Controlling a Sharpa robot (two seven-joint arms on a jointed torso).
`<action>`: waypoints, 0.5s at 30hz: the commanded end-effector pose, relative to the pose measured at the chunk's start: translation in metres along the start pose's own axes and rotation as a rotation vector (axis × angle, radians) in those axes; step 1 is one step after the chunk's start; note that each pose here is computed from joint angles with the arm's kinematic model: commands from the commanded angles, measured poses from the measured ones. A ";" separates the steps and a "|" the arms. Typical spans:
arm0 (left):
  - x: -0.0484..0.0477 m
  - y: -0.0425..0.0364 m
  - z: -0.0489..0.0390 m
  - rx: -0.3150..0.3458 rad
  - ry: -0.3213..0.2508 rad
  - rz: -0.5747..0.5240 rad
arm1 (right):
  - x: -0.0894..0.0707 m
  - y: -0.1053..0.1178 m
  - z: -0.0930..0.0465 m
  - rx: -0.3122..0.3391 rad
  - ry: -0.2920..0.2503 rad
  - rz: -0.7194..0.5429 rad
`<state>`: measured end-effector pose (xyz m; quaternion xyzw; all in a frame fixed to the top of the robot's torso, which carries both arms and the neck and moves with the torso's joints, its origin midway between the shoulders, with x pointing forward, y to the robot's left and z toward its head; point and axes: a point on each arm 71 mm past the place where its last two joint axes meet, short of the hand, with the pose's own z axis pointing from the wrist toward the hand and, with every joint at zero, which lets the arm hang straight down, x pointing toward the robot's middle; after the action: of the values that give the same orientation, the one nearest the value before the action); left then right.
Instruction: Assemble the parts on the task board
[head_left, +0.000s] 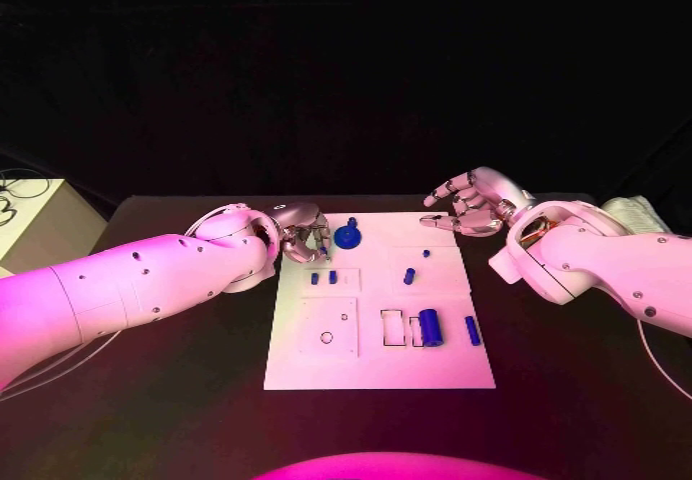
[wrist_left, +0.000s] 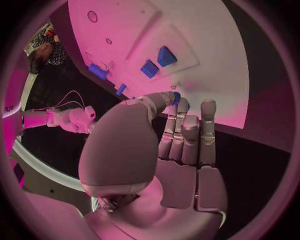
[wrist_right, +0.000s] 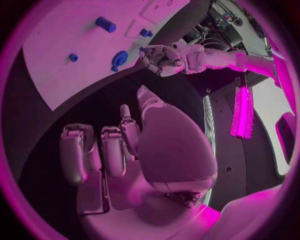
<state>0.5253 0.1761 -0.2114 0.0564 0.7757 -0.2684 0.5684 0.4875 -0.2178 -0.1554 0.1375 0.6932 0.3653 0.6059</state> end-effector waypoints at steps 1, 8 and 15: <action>0.0022 -0.0028 0.0019 0.013 0.020 0.003 | 0.002 0.001 0.000 -0.011 0.014 -0.003; 0.0065 -0.0040 0.0049 0.014 0.032 0.006 | 0.002 0.001 0.000 -0.012 0.013 -0.004; 0.0089 -0.0059 0.0075 0.015 0.042 0.007 | 0.002 0.002 0.000 -0.013 0.014 -0.003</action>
<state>0.5271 0.1679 -0.2182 0.0621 0.7819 -0.2673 0.5597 0.4874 -0.2172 -0.1556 0.1372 0.6934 0.3658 0.6055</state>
